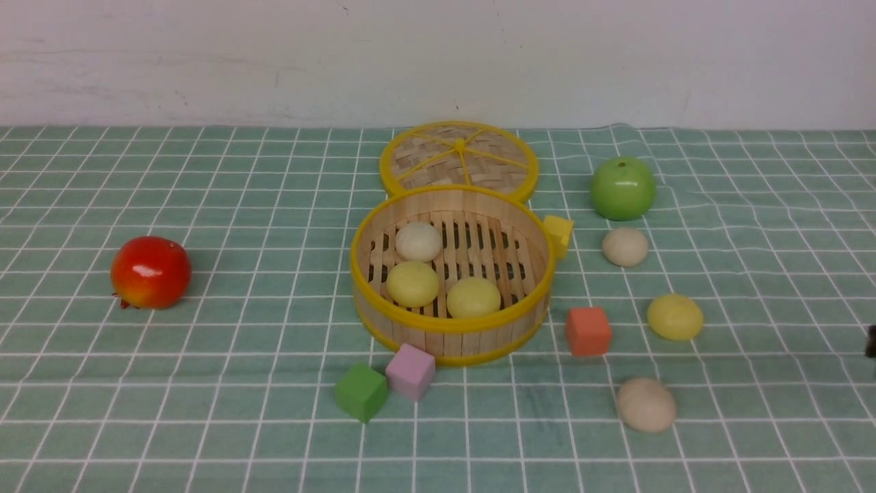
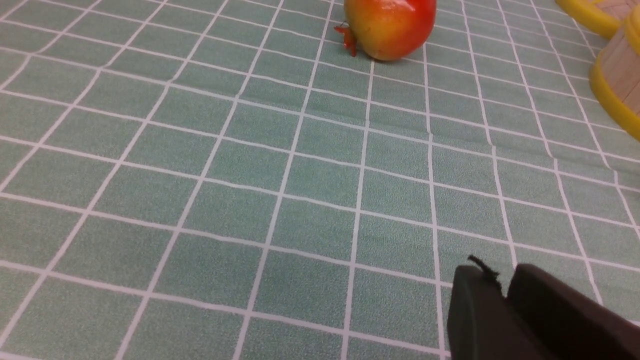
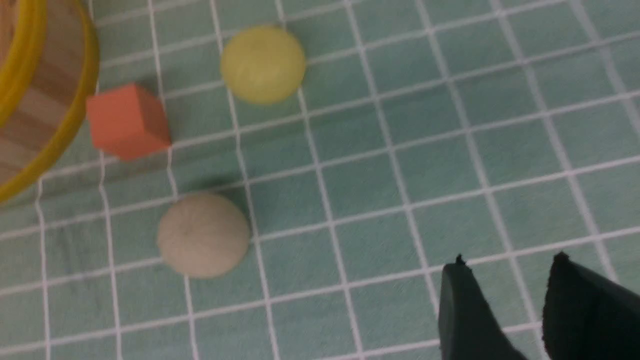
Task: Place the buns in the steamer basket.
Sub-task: Use the right arm to grab a steamed stuffed bun
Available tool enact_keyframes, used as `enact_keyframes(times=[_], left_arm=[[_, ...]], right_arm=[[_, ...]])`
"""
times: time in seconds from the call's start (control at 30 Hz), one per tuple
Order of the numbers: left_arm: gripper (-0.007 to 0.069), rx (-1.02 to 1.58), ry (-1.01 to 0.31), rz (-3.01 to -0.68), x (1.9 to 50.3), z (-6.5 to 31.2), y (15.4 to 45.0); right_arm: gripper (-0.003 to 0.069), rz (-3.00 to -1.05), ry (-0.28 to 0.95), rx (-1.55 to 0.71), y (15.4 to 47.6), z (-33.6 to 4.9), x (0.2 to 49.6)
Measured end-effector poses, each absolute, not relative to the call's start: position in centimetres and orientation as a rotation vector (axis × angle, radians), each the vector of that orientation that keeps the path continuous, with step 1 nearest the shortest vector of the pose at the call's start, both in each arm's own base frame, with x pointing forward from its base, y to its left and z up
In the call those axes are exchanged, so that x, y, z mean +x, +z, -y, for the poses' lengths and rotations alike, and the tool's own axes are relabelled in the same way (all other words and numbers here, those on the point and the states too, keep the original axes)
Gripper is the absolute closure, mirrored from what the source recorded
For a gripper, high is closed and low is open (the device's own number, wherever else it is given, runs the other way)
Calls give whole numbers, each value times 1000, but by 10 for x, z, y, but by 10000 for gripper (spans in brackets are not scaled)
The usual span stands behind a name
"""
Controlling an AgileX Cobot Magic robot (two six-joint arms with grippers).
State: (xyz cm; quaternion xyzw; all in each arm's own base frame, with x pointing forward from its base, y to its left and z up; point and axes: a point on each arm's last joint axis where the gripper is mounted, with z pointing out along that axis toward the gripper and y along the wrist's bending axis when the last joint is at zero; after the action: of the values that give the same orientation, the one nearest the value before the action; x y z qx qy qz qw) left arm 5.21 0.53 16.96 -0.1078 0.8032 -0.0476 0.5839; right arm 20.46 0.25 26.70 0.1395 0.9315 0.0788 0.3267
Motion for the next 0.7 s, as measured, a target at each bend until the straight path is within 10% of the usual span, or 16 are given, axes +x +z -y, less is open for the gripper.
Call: enact_keyframes(times=[0.33,0.7], left_arm=[[533,-251,-111,-1874,52,-5,170],[531,-251,-111,-1874,52,-5,170]], right_arm=[[419,-2635,521,137,233,-27,246],[417,-2664,503,-253,240,-92,294]])
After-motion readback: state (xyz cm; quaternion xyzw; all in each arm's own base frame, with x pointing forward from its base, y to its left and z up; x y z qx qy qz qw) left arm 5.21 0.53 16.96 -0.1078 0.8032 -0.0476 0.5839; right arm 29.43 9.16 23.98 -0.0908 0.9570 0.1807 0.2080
